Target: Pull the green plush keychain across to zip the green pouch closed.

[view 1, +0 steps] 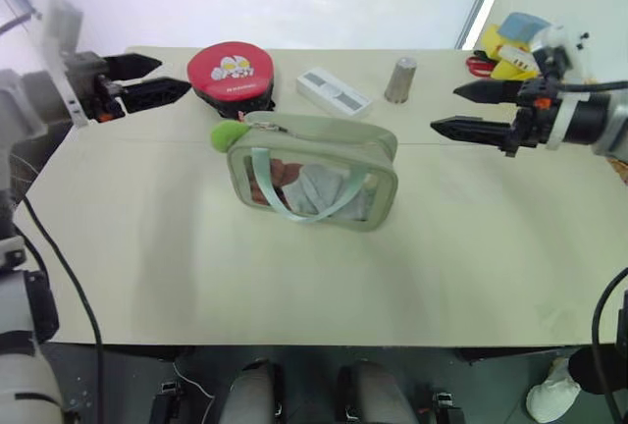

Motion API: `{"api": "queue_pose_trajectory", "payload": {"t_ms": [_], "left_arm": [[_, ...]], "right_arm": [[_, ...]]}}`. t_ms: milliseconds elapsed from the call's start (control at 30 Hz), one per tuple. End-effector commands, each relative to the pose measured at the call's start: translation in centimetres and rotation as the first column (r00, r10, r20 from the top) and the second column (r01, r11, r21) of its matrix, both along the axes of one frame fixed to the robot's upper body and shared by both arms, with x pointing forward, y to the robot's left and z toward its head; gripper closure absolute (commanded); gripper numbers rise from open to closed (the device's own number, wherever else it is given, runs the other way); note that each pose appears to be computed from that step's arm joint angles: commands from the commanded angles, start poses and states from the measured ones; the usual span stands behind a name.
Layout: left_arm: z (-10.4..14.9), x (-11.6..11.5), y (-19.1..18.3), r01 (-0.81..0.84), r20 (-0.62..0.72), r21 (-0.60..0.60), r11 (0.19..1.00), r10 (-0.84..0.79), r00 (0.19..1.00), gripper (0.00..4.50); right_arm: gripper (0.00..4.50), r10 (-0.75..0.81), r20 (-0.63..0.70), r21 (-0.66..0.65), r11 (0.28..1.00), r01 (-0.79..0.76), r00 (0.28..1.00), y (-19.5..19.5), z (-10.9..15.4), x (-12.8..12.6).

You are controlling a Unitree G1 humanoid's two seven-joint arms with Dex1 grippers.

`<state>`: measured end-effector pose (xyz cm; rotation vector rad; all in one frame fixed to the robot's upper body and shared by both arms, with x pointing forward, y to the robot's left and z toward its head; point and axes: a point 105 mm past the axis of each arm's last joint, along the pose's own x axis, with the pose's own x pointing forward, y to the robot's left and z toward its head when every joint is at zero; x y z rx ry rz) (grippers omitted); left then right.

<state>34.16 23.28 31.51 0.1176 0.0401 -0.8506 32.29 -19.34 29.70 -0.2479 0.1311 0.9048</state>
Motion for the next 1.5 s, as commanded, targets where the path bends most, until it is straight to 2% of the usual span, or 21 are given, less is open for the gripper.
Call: {"api": "queue_pose_trajectory", "payload": {"t_ms": [33,200,400,733,867,1167,1267,1400,1500], "left_arm": [[0.6,-0.4,0.0,0.007,0.045,0.065,0.998,-0.010,0.999,0.03],[1.0,0.7,0.7,-0.067,0.089,0.069,0.995,0.061,0.994,0.03],[0.9,0.9,0.5,-0.070,0.111,0.101,0.992,0.059,0.992,0.03],[0.8,-0.5,-1.2,0.025,0.086,0.113,0.993,-0.035,0.996,0.03],[0.3,-1.6,-1.9,0.075,0.063,0.143,0.987,-0.085,0.994,0.03],[-0.3,-1.8,-1.8,0.043,0.063,0.141,0.989,-0.053,0.997,0.03],[-0.4,-1.9,-1.6,0.030,0.063,0.137,0.990,-0.038,0.997,0.00],[-0.6,-2.1,-1.5,0.020,0.061,0.133,0.991,-0.028,0.998,0.00],[-0.8,-1.9,-1.5,0.015,0.060,0.130,0.991,-0.023,0.998,0.00]], "right_arm": [[0.00,0.037,0.062,0.009,0.999,-0.038,0.997,1.1,1.7,-0.7],[0.00,0.043,0.082,0.010,0.999,-0.044,0.996,1.6,2.0,-0.8],[0.00,0.054,0.105,-0.018,0.998,-0.053,0.993,2.1,2.0,-0.6],[0.00,0.192,0.095,-0.048,0.981,-0.189,0.977,6.0,1.5,-1.9],[0.00,0.245,0.093,-0.116,0.965,-0.234,0.965,7.8,-0.2,-2.0],[0.00,0.286,0.115,-0.305,0.922,-0.240,0.951,9.2,-4.5,0.0],[0.77,0.305,0.122,-0.334,0.909,-0.251,0.944,9.3,-5.0,0.3],[2.81,0.338,0.137,-0.354,0.894,-0.273,0.931,9.6,-4.8,0.3],[4.24,0.331,0.195,-0.394,0.888,-0.236,0.923,9.5,-4.3,0.9]]}}
